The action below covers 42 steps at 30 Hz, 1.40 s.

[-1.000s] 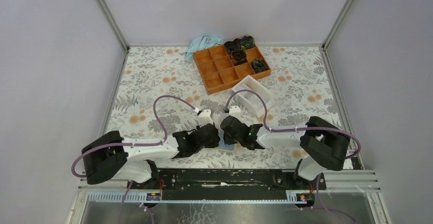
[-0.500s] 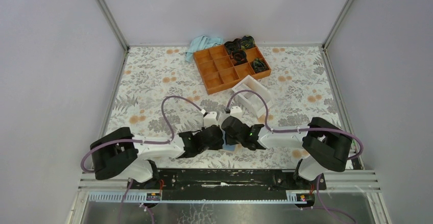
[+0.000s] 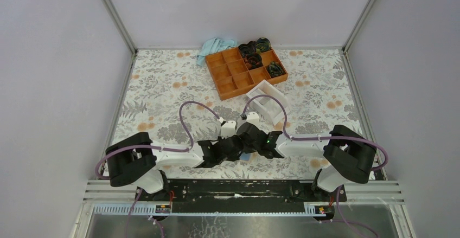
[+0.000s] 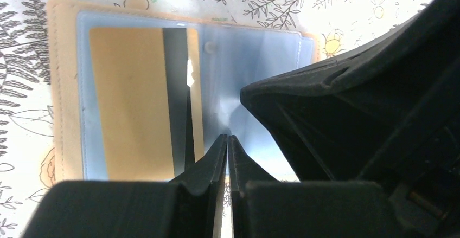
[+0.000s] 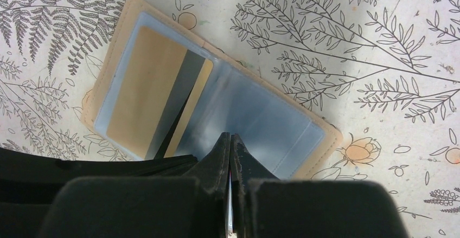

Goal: Put the credit cards into the card holder
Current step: Insert the credit card into the card holder.

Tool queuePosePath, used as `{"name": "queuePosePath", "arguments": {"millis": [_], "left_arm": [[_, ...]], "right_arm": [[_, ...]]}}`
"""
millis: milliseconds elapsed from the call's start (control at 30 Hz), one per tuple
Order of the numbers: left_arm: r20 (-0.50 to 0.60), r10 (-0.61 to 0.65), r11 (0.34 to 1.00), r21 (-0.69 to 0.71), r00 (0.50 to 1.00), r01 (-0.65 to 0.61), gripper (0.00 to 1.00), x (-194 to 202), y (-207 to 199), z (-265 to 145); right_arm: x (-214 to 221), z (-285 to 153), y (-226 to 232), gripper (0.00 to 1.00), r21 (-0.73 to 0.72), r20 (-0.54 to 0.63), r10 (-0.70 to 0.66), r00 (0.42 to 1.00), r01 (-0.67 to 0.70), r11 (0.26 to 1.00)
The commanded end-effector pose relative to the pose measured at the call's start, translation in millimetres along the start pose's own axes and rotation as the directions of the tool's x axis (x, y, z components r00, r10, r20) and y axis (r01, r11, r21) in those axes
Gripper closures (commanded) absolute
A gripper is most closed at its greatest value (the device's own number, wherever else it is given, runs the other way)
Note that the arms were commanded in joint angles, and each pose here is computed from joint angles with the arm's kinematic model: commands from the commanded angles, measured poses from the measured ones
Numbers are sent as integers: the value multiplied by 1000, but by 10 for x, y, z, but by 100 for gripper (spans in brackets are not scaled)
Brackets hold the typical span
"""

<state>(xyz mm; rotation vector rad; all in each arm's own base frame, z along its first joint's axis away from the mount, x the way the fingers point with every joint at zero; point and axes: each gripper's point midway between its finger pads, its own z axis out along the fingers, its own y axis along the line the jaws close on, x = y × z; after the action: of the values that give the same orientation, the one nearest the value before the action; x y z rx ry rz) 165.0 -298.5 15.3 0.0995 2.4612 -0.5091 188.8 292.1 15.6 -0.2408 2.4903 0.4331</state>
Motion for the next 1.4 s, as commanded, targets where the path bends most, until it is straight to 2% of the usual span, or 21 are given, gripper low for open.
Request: {"name": "queuePosePath", "arguments": {"millis": [0, 333, 767, 1100, 1367], "left_arm": [[44, 31, 995, -94, 999, -27, 90, -100, 130, -2], [94, 43, 989, -145, 995, -29, 92, -207, 219, -60], [164, 22, 994, -112, 986, -4, 92, -391, 82, -65], [151, 52, 989, -145, 987, -30, 92, -378, 76, 32], [198, 53, 984, -180, 979, -17, 92, -466, 146, -7]], "right_arm": [[132, -34, -168, 100, 62, -30, -26, 999, 28, 998], [165, -30, -206, 100, 75, -42, -33, 999, 36, 997], [212, -45, -200, 100, 58, -62, -46, 997, 50, 997], [234, -67, -216, 100, 52, -63, -42, 997, 46, 998], [287, -51, -223, 100, 48, -80, -44, 996, 48, 998]]}}
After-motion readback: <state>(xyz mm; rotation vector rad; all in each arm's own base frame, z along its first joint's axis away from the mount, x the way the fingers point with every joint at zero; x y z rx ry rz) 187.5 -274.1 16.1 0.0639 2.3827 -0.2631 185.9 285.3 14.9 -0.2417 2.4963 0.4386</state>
